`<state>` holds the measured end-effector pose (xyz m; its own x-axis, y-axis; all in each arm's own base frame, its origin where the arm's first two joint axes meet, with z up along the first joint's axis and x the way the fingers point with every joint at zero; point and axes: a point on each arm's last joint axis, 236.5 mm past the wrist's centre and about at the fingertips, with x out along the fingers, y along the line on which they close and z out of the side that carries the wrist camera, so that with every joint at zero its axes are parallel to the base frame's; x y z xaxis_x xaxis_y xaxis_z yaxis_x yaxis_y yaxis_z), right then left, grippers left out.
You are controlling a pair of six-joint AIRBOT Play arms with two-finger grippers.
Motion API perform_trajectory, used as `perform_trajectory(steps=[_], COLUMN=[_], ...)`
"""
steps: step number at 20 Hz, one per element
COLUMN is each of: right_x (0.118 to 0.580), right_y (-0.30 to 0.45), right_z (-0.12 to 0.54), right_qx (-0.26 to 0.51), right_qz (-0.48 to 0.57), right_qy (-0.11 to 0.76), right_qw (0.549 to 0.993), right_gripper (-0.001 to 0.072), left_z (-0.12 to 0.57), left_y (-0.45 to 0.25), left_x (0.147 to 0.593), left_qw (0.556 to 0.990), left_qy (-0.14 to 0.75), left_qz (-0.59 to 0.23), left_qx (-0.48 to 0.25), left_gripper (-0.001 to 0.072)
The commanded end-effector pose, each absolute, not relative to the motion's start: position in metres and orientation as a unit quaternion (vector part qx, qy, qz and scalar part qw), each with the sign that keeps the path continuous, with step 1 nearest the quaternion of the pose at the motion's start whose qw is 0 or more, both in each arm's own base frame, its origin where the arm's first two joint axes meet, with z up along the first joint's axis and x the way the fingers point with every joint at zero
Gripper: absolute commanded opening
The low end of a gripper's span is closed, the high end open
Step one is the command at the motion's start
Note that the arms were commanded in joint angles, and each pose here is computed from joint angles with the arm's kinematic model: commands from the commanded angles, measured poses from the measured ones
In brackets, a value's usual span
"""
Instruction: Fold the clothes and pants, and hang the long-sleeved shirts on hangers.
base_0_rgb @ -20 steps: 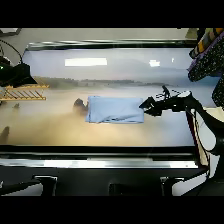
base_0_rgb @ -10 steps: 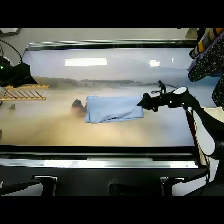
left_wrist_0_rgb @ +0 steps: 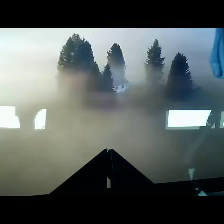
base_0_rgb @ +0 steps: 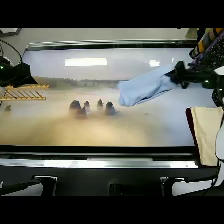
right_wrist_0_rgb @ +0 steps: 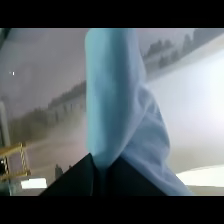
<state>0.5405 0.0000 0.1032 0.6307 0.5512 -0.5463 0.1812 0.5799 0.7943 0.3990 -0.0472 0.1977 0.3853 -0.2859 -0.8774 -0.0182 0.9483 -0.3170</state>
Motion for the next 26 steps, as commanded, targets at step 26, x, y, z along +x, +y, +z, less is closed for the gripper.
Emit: perform_trajectory(steps=[26], right_x=[0.353], right_y=[-0.284], right_z=[0.156], right_qx=[0.478], right_qz=[-0.384], right_qy=[0.332], right_qw=[0.717], right_gripper=[0.0030], left_z=[0.197], left_y=[-0.047], left_x=[0.399], left_qw=[0.821], left_qy=[0.549], left_qz=[-0.082], left_qx=[-0.137], left_gripper=[0.0018])
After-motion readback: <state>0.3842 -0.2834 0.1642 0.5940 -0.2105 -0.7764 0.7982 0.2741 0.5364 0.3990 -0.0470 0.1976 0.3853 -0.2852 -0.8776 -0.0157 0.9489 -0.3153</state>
